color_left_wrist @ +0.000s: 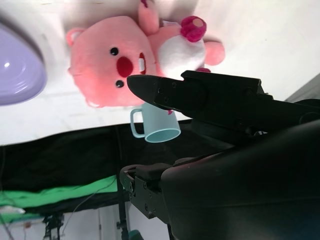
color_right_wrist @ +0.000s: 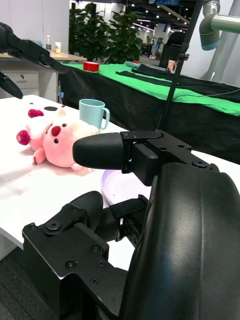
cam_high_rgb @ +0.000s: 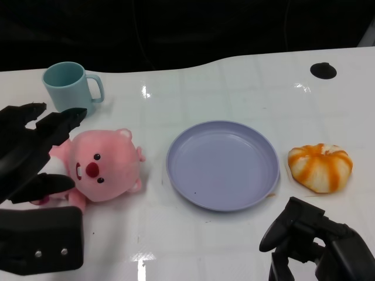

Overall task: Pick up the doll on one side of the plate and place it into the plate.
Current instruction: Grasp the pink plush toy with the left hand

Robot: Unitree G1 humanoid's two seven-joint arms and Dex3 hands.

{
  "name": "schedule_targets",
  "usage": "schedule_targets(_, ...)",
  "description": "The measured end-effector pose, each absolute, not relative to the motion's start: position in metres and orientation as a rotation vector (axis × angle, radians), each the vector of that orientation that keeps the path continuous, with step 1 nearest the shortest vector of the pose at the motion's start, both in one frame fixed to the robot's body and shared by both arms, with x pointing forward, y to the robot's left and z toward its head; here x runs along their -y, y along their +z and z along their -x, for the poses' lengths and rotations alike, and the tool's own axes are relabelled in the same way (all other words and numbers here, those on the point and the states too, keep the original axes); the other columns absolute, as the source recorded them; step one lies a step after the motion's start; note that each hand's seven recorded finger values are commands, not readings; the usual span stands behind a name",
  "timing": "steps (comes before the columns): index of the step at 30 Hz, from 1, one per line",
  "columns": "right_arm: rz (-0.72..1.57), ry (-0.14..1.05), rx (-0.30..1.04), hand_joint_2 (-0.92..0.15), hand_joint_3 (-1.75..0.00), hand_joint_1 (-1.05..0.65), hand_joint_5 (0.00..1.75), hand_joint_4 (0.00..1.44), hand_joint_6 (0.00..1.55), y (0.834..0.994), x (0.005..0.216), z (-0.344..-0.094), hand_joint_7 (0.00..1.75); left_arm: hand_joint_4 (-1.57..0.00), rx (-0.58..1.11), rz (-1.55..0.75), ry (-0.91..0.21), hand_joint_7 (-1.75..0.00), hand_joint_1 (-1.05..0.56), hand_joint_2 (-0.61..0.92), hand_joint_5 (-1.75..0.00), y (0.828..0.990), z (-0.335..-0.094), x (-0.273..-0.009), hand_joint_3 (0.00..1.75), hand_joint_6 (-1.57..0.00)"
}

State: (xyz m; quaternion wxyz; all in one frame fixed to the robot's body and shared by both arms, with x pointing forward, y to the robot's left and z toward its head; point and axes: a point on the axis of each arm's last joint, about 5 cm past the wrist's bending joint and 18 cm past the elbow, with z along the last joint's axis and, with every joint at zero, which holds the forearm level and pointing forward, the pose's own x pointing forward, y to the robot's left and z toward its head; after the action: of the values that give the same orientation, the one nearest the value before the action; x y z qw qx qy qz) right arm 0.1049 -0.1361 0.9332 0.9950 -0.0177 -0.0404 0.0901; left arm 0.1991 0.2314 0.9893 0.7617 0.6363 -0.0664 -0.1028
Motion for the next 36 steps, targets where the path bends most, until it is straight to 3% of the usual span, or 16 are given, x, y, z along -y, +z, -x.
schedule_targets(22,0.032,0.173,0.076,-0.42,-1.35,0.07,1.75,0.72,0.63,0.935,0.136,-0.104,1.53,-0.09,-0.153,-1.524,-0.394,0.00,-0.73,0.92,-0.18,0.939,-0.258,-0.231,0.01,-0.15)
schedule_targets(32,0.034,0.171,0.077,-0.43,-1.35,0.08,1.75,0.72,0.63,0.935,0.137,-0.103,1.52,-0.15,-0.210,-1.533,-0.437,-0.01,-0.66,0.92,-0.14,0.920,-0.282,-0.221,0.03,-0.18)
schedule_targets(36,0.035,0.172,0.075,-0.43,-1.35,0.07,1.75,0.72,0.63,0.935,0.137,-0.103,1.52,-0.24,-0.219,-1.532,-0.433,-0.03,-0.59,0.92,-0.15,0.911,-0.288,-0.219,0.04,-0.26)
